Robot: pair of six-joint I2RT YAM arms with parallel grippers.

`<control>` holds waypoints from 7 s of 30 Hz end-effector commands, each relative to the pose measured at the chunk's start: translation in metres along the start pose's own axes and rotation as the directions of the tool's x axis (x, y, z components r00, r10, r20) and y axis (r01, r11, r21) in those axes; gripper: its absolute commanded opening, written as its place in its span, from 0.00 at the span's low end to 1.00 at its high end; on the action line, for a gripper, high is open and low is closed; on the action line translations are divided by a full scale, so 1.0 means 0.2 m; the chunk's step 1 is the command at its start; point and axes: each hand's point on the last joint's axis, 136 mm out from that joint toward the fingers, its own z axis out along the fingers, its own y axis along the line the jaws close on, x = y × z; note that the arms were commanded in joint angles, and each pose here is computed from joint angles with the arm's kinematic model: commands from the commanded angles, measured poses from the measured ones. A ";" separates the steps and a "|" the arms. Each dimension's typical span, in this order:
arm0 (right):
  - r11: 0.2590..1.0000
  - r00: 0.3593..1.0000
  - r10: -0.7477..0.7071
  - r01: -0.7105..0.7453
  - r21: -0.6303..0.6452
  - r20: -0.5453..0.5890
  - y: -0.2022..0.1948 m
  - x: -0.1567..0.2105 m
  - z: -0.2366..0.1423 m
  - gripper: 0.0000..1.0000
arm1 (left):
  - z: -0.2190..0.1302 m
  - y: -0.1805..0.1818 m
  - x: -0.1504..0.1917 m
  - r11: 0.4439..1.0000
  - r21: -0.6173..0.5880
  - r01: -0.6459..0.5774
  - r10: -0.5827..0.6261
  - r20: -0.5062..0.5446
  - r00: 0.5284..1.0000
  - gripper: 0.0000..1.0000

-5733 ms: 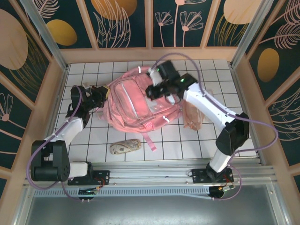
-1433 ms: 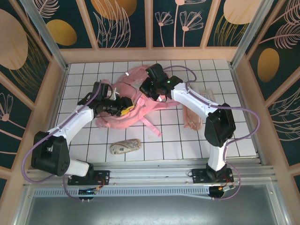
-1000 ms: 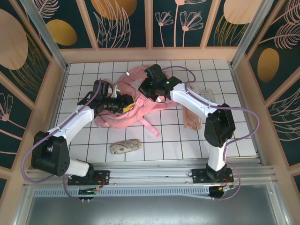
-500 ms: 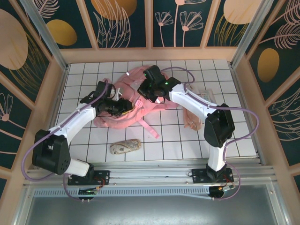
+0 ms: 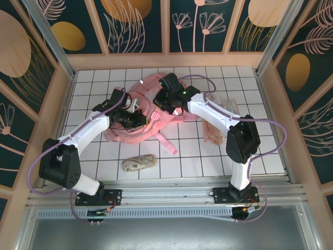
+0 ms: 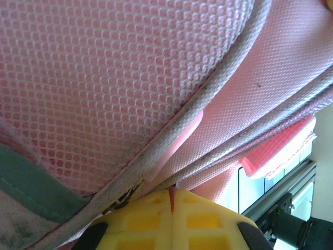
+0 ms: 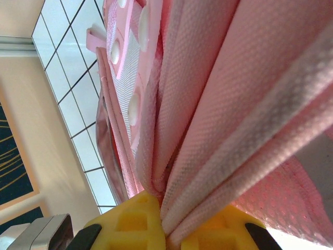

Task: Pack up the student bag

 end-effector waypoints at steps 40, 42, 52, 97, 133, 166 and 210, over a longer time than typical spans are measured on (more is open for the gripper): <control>0.964 0.983 -0.139 0.107 -0.243 -0.118 -0.22 -0.35 -0.34 0.00 | -0.29 -0.06 -0.17 0.939 -0.201 -0.281 0.319 0.196 0.927 0.44; 0.968 0.982 -0.135 0.103 -0.228 -0.129 -0.24 -0.35 -0.32 0.00 | -0.23 -0.05 -0.15 0.941 -0.185 -0.285 0.317 0.173 0.933 0.51; 0.979 0.985 -0.139 0.153 0.137 -0.105 -0.38 -0.19 -0.35 0.47 | -0.12 0.10 -0.10 0.954 -0.228 -0.194 0.232 0.154 0.960 0.60; 0.980 0.986 0.115 -0.093 0.176 -0.118 -0.67 0.11 0.12 0.67 | -0.21 0.17 -0.03 0.936 -0.304 -0.179 0.238 0.167 0.957 0.65; 0.931 0.983 0.184 -0.177 -0.318 -0.008 0.01 -0.17 -0.36 0.00 | -0.17 -0.19 -0.07 0.930 -0.086 -0.358 0.368 0.163 0.916 0.99; 0.916 0.986 0.163 -0.161 -0.368 -0.027 0.22 -0.16 -0.43 0.00 | 0.09 -0.17 -0.16 0.908 -0.122 -0.400 0.409 0.061 0.910 0.10; 0.989 0.999 -0.011 0.004 -0.146 -0.046 -0.60 -0.57 -0.65 0.00 | -0.22 0.33 -0.47 0.871 -0.446 -0.205 0.302 0.159 0.940 0.00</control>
